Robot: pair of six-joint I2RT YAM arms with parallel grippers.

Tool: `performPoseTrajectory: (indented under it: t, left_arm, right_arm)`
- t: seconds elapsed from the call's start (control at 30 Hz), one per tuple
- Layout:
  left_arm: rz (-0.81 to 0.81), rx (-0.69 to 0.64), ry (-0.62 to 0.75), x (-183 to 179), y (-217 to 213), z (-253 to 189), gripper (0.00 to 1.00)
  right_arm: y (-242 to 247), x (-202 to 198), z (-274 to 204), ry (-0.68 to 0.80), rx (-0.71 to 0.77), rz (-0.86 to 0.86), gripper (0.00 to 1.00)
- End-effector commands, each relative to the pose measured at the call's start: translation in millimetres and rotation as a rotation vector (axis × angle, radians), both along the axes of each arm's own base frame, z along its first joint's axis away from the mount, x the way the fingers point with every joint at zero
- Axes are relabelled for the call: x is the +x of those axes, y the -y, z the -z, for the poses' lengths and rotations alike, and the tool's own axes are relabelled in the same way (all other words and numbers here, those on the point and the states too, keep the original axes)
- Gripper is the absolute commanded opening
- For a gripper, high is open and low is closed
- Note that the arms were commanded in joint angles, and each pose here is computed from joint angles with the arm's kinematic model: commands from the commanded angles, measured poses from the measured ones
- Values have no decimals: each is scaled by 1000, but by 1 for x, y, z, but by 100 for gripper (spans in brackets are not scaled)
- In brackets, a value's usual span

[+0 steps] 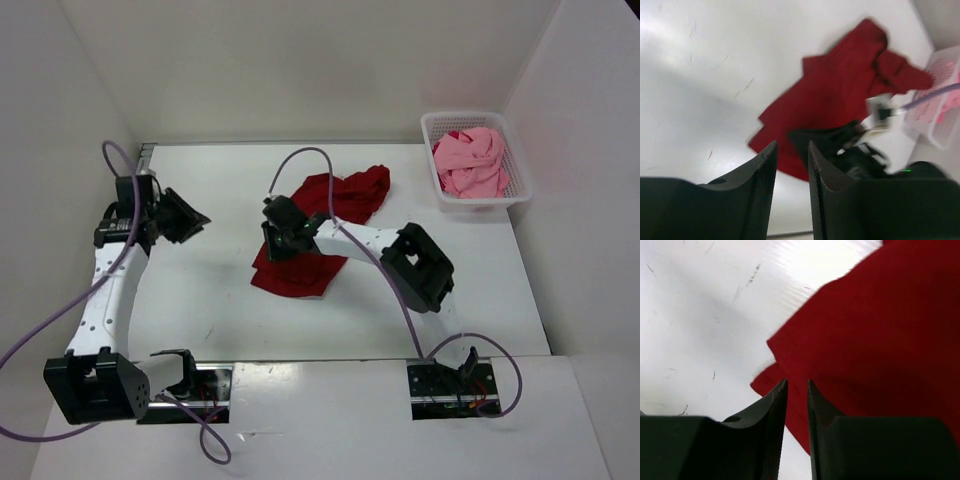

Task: Fold and stack the t-shirts
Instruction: Flatten out the tshirt

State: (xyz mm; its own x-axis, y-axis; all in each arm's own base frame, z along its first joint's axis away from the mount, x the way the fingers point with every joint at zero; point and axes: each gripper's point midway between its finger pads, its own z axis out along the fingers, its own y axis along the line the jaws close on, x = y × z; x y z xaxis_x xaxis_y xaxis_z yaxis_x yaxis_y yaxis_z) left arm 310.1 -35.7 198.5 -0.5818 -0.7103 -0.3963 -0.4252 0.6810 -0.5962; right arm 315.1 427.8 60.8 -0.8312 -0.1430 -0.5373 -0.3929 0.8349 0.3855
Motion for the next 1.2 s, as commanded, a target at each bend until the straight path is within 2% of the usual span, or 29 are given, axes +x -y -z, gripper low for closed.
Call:
performPoseTrajectory:
  t: [0.0, 0.13, 0.2, 0.5, 0.7, 0.9, 1.0, 1.03, 1.17]
  left_arm:
    - [-59, -1, 85, 16, -9, -44, 38]
    - [-31, -109, 148, 36, -3, -65, 38]
    - [-8, -172, 142, 37, 2, -61, 39]
    - [-36, -186, 131, 33, -5, -49, 39]
    - [-48, -188, 123, 32, -8, -46, 41]
    - [-76, -175, 106, 25, -13, -30, 42]
    - [-122, -98, 74, 19, -29, -15, 43]
    - [-133, -75, 62, 17, -35, -11, 44]
    - [-207, 1, 28, 10, -56, 0, 48]
  right_arm:
    - [-33, 11, -16, 90, 40, -35, 28]
    - [-53, 14, -12, 140, -5, -64, 32]
    - [-56, 13, -8, 157, -38, -83, 32]
    - [-57, 18, 19, 201, -173, -73, 34]
    - [-52, 10, 42, 216, -277, -95, 37]
    - [-55, -2, 51, 229, -322, -117, 39]
    - [-52, -6, 62, 224, -349, -108, 32]
    - [-51, -4, 61, 231, -355, -100, 24]
    - [-45, -2, 56, 242, -351, -42, 9]
